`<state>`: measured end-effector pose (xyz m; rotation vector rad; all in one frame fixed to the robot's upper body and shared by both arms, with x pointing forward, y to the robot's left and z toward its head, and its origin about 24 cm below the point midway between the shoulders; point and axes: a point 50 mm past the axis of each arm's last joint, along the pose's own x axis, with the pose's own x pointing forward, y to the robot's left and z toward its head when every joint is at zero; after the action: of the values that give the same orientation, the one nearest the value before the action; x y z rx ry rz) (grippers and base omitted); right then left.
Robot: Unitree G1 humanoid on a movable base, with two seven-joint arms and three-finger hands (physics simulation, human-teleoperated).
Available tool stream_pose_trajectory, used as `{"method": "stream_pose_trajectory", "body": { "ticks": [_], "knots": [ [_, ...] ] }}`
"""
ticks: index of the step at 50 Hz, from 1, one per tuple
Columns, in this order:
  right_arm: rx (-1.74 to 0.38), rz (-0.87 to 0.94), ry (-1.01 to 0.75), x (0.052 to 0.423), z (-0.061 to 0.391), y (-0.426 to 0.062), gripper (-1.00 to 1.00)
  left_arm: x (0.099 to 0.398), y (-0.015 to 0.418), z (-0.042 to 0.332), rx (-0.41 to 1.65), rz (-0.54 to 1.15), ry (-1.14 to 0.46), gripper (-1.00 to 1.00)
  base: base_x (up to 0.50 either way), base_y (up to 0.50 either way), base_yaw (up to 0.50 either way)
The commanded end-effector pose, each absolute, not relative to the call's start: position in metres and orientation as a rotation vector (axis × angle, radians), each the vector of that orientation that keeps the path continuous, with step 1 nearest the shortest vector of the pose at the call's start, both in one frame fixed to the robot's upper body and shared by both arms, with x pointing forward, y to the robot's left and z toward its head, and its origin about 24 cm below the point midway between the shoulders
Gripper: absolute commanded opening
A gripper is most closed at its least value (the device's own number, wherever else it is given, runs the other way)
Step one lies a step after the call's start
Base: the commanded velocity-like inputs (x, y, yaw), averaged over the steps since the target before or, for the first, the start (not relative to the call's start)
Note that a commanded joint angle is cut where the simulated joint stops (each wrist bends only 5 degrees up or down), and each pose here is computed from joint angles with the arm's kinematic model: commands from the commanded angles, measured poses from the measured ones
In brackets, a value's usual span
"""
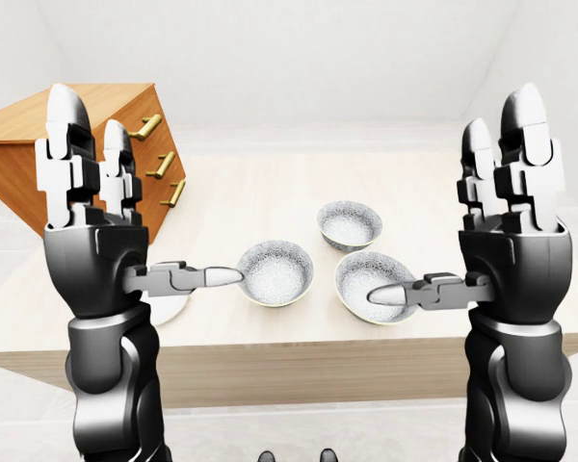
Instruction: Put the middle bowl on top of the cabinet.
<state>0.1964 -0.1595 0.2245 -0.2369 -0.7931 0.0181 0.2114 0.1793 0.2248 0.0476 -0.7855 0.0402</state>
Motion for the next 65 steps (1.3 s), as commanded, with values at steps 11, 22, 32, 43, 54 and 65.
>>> {"method": "stream_pose_trajectory", "body": {
  "ticks": [11,22,32,43,54,65],
  "knots": [
    [-0.235,0.015,-0.829,0.192,0.23,-0.159,1.0,0.206,0.179,0.235,0.044,0.044,-0.844,1.0,0.0,0.0,0.0],
    [-0.238,0.023,-0.833,0.19,0.231,-0.159,1.0,0.205,0.182,0.239,0.053,0.055,-0.863,1.0,0.0,0.41,0.0],
    [-0.233,0.025,-0.839,0.19,0.232,-0.159,1.0,0.204,0.182,0.242,0.056,0.052,-0.876,1.0,0.0,0.5,0.0],
    [-0.233,0.009,-0.844,0.192,0.233,-0.161,1.0,0.204,0.183,0.246,0.05,0.058,-0.897,1.0,0.0,0.5,0.0],
    [-0.221,0.008,-0.801,0.195,0.226,-0.161,1.0,0.204,0.181,0.246,0.046,0.048,-0.897,1.0,0.0,0.5,0.0],
    [-0.228,-0.001,-0.805,0.193,0.227,-0.164,1.0,0.202,0.183,0.25,0.061,0.054,-0.916,1.0,0.0,0.5,0.0]
  ]
}}
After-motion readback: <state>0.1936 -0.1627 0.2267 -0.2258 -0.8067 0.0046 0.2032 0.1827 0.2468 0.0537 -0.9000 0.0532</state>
